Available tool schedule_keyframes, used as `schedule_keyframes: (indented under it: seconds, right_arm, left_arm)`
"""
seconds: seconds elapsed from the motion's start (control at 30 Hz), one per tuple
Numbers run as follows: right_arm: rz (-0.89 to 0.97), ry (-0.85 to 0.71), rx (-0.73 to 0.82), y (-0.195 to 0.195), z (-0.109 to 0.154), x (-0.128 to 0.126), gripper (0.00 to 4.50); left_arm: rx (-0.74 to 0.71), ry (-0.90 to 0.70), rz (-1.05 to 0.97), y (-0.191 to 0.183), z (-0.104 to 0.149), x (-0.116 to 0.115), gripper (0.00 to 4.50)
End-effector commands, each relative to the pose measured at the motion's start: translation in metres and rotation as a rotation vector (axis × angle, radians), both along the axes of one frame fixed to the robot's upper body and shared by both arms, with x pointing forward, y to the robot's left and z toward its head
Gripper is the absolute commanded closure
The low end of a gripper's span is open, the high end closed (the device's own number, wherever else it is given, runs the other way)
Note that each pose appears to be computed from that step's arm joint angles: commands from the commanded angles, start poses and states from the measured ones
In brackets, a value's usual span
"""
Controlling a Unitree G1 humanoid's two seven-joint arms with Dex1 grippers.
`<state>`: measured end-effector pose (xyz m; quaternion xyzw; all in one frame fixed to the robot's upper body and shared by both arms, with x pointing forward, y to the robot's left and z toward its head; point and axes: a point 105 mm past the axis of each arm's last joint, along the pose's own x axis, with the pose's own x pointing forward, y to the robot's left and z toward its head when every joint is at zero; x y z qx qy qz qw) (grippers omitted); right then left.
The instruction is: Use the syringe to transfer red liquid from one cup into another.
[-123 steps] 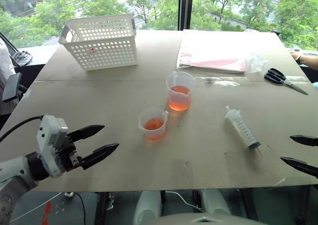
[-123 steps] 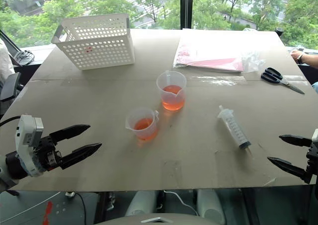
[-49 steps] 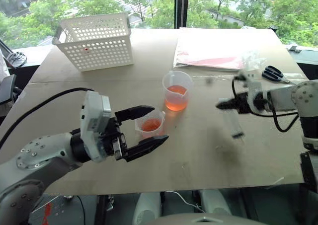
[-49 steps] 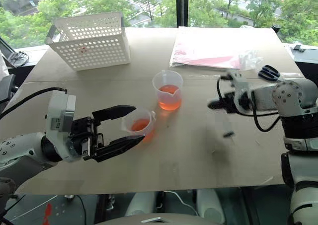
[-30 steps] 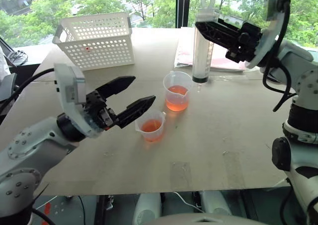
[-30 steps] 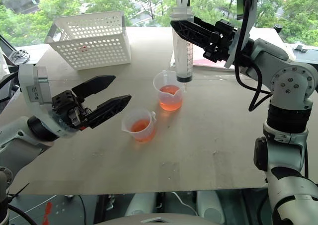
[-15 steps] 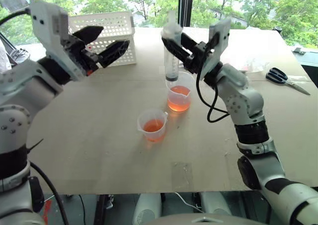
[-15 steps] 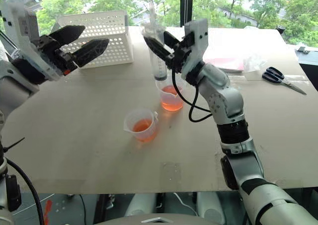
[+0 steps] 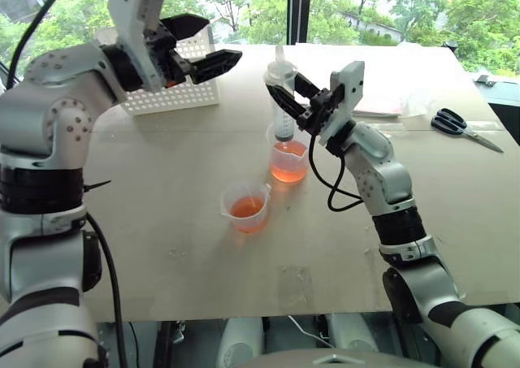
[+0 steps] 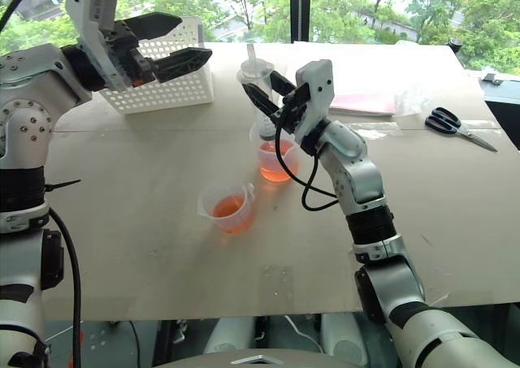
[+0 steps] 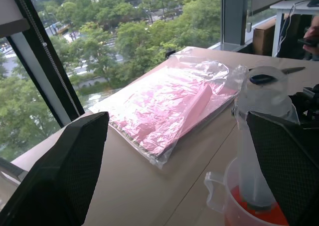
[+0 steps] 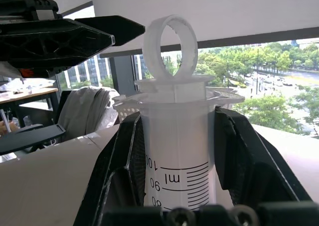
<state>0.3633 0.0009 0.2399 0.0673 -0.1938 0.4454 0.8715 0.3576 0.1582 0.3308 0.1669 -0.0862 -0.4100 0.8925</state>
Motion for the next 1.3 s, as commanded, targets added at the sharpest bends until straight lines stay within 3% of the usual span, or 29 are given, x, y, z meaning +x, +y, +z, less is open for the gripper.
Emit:
schedule_keyframes:
  seconds: [0.03, 0.53, 0.63, 0.73, 0.9, 0.97, 1.3]
  right_arm:
    - [0.008, -0.045, 0.021, -0.001, 0.007, -0.003, 3.05]
    - [0.082, -0.088, 0.024, 0.004, 0.014, -0.018, 3.05]
    - [0.101, -0.085, 0.015, 0.006, 0.011, -0.021, 3.05]
    - [0.121, -0.076, 0.009, 0.008, 0.01, -0.023, 3.05]
    - [0.122, -0.052, 0.008, 0.007, 0.008, -0.022, 3.05]
    - [0.123, -0.04, 0.002, 0.007, 0.005, -0.021, 3.05]
    - [0.155, 0.049, -0.087, 0.015, -0.028, -0.027, 3.05]
  left_arm:
    - [0.064, -0.044, -0.067, -0.016, 0.006, 0.004, 0.0]
    - [0.143, -0.038, -0.145, -0.046, -0.008, 0.03, 0.0]
    - [0.139, -0.039, -0.19, -0.052, -0.009, 0.028, 0.77]
    - [0.13, -0.039, -0.301, -0.065, -0.01, 0.017, 2.32]
    - [0.115, -0.062, -0.328, -0.068, -0.006, 0.013, 4.32]
    - [0.104, -0.072, -0.317, -0.067, -0.003, 0.014, 4.5]
    - [0.073, -0.111, -0.281, -0.067, 0.011, 0.02, 4.5]
